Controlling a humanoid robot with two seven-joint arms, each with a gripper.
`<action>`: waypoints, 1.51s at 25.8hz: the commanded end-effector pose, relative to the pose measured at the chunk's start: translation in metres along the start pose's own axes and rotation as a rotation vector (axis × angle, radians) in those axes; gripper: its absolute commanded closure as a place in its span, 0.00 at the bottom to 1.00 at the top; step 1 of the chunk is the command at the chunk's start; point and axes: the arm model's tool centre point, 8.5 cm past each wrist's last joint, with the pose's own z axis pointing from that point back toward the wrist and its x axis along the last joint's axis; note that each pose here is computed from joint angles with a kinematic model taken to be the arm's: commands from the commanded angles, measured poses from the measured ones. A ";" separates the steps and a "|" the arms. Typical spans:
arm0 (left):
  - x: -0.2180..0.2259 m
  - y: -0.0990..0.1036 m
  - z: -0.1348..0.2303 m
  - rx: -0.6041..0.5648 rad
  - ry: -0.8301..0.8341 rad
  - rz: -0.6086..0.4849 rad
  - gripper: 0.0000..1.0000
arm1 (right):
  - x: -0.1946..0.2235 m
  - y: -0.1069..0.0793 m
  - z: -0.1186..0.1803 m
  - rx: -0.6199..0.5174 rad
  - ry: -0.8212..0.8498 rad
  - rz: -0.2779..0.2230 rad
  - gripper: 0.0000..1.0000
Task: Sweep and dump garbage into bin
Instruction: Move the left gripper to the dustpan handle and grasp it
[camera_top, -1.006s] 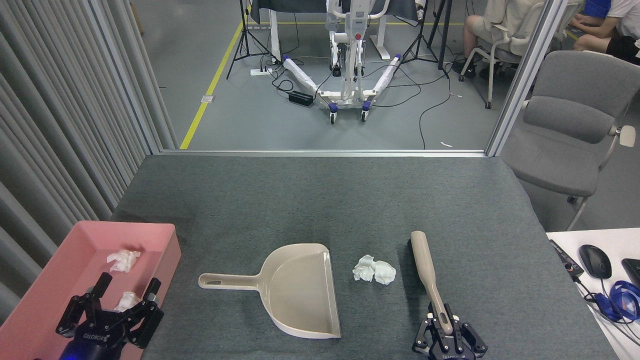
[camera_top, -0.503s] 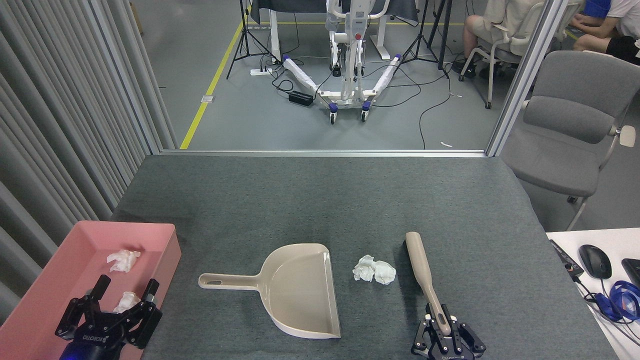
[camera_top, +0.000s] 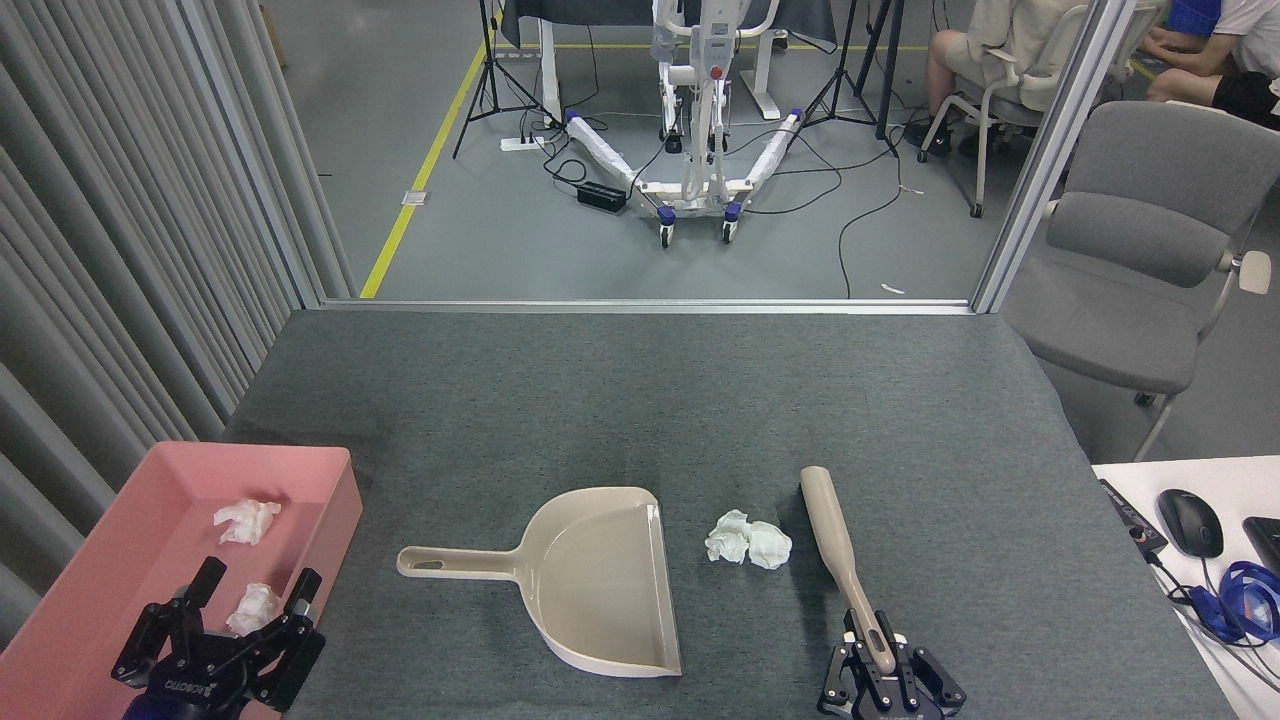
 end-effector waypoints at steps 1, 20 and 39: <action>0.003 0.001 0.000 0.005 -0.012 0.013 0.01 | 0.009 0.001 0.001 0.000 -0.052 -0.008 0.87; 0.124 -0.068 -0.010 -0.090 -0.075 0.858 0.01 | 0.022 0.005 0.007 0.012 -0.093 -0.013 0.88; 0.092 -0.124 -0.063 -0.147 0.085 0.893 0.14 | 0.021 0.004 0.011 0.008 -0.094 -0.011 0.87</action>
